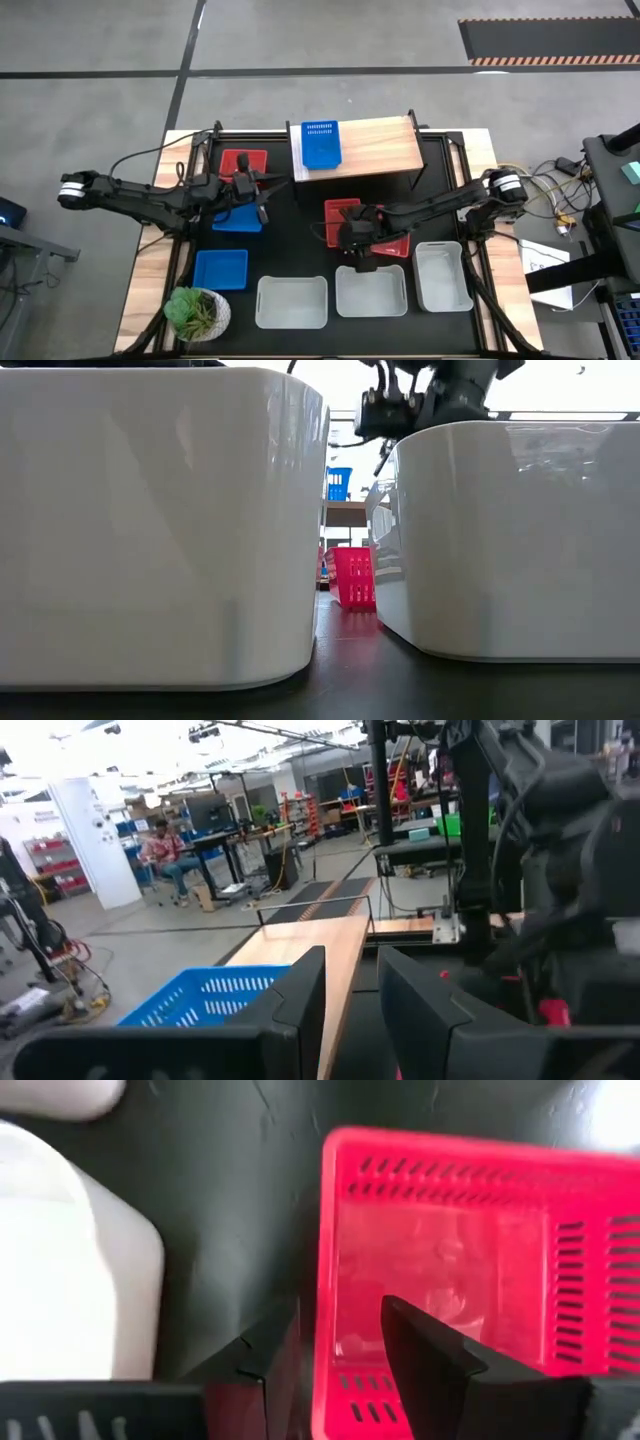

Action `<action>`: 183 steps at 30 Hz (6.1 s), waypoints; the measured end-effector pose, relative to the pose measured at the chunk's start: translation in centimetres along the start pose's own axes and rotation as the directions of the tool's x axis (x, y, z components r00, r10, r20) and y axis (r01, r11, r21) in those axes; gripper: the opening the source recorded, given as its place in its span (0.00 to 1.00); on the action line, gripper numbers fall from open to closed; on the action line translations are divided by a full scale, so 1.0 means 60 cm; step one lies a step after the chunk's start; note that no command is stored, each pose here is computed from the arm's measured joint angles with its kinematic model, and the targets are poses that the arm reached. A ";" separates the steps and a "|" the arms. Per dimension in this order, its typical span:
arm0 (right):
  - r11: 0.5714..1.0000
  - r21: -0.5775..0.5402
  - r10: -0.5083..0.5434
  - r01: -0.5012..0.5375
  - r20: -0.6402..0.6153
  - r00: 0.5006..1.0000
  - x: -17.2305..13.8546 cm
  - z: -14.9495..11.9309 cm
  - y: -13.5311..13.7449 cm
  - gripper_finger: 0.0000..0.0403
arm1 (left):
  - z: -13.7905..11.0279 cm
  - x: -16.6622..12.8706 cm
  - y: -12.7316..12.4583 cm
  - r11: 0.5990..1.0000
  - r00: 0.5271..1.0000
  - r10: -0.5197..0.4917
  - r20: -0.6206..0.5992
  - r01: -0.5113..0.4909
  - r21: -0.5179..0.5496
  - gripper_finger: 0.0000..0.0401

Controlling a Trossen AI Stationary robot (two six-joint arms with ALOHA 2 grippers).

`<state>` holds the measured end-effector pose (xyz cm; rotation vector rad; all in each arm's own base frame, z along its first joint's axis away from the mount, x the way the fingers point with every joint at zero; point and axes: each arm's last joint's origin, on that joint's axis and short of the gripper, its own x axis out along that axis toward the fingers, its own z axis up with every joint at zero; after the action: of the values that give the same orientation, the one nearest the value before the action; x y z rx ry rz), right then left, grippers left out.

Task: Stack baskets on shelf by color
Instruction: Put the bottom left red basket on the shelf, then stack the top blue basket on the blue basket on the shelf

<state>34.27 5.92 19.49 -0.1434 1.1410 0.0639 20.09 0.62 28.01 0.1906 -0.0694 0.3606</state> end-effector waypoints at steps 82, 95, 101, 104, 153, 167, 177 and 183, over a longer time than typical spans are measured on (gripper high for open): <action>0.967 -0.245 0.152 -0.076 0.308 0.939 -0.315 0.043 0.064 0.02 | -0.001 0.009 -0.004 0.998 0.999 0.006 0.035 -0.004 -0.065 0.20; 0.934 -0.067 -0.332 0.350 0.194 0.923 -0.335 -0.004 -0.139 0.02 | 0.000 0.009 -0.004 0.998 0.999 0.007 0.037 -0.005 -0.060 0.20; 0.973 0.041 -0.231 0.227 0.152 0.961 -0.291 -0.033 -0.256 0.02 | 0.001 0.009 -0.003 0.999 0.999 0.009 0.044 -0.007 -0.036 0.20; 0.978 0.064 -0.206 0.200 0.120 0.971 -0.269 -0.045 -0.288 0.02 | 0.003 0.009 -0.003 1.000 0.998 0.013 0.060 -0.011 -0.022 0.20; 0.999 -0.024 -0.032 0.042 0.317 0.948 -0.264 -0.042 -0.094 0.25 | 0.005 0.011 -0.004 0.995 0.998 0.013 0.062 -0.006 -0.104 0.20; 0.975 -0.217 0.054 0.047 0.437 0.898 -0.201 -0.099 -0.023 0.21 | -0.085 0.011 -0.078 0.744 0.843 -0.116 -0.526 -0.277 -0.608 0.20; 0.957 -0.275 0.054 0.086 0.463 0.885 -0.206 -0.095 -0.024 0.20 | -0.081 0.020 -0.089 0.715 0.299 0.105 -0.948 -0.685 -0.137 0.20; 0.958 -0.275 0.054 0.086 0.464 0.884 -0.206 -0.095 -0.024 0.20 | -0.100 0.037 -0.097 0.733 0.186 0.164 -0.969 -0.681 -0.007 0.20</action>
<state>24.15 3.96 28.51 -0.3777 0.6381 0.2396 24.46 -2.78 21.32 -0.5857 1.0305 1.0179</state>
